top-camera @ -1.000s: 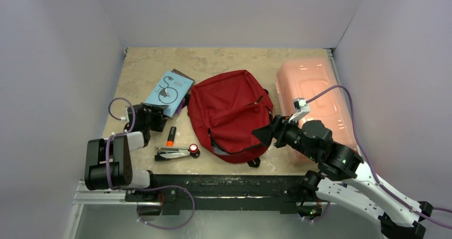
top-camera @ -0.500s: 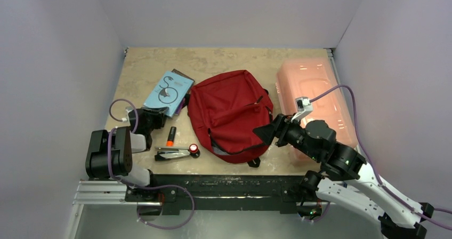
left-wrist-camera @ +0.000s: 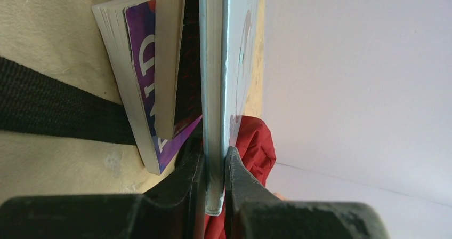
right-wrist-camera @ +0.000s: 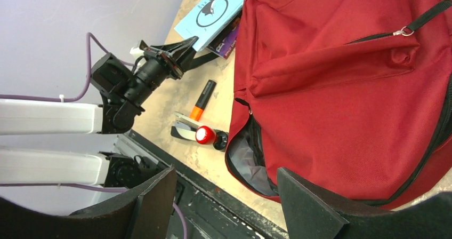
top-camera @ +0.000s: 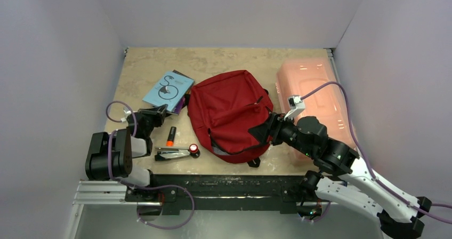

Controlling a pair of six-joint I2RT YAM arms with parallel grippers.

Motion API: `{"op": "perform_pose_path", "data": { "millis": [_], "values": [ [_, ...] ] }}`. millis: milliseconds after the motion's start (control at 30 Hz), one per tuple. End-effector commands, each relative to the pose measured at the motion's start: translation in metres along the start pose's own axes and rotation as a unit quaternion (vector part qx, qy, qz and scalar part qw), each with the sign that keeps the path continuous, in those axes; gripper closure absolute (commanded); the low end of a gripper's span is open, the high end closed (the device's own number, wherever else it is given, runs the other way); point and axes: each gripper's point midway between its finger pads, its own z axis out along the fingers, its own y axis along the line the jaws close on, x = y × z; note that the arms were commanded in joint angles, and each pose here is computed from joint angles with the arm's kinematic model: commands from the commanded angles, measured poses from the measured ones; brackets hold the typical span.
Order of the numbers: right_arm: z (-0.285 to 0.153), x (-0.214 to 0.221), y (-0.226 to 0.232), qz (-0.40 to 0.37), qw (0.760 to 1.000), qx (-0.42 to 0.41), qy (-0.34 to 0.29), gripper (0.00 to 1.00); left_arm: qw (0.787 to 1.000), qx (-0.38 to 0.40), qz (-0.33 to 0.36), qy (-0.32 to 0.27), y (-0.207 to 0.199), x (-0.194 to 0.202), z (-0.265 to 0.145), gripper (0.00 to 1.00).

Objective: Pack the student bag
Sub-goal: Pick up the book from the center of the board.

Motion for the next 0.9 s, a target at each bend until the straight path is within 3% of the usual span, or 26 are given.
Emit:
{"op": "perform_pose_path", "data": {
  "millis": [0, 267, 500, 633, 767, 867],
  "values": [
    [-0.001, -0.011, 0.015, -0.002, 0.999, -0.028, -0.016, 0.27, 0.996, 0.083, -0.008, -0.025, -0.04, -0.009, -0.012, 1.0],
    [0.0, -0.008, 0.012, -0.001, 1.0, -0.021, -0.01, 0.27, 0.983, 0.178, -0.04, -0.021, -0.093, -0.011, -0.031, 1.0],
    [0.006, -0.004, 0.013, 0.003, 1.0, -0.025, -0.005, 0.27, 0.97, 0.242, -0.003, -0.029, -0.154, -0.013, -0.056, 1.0],
    [0.009, -0.004, 0.017, 0.004, 0.999, -0.031, 0.0, 0.27, 0.961, 0.278, 0.009, 0.007, -0.18, 0.004, -0.064, 1.0],
    [0.006, -0.007, 0.032, 0.004, 0.998, -0.062, 0.004, 0.26, 0.932, 0.349, 0.055, 0.082, -0.227, 0.039, -0.083, 1.0],
    [0.005, -0.015, 0.039, 0.001, 0.998, -0.065, -0.001, 0.22, 0.885, 0.432, 0.085, 0.154, -0.271, 0.074, -0.111, 1.0]
  ]
}}
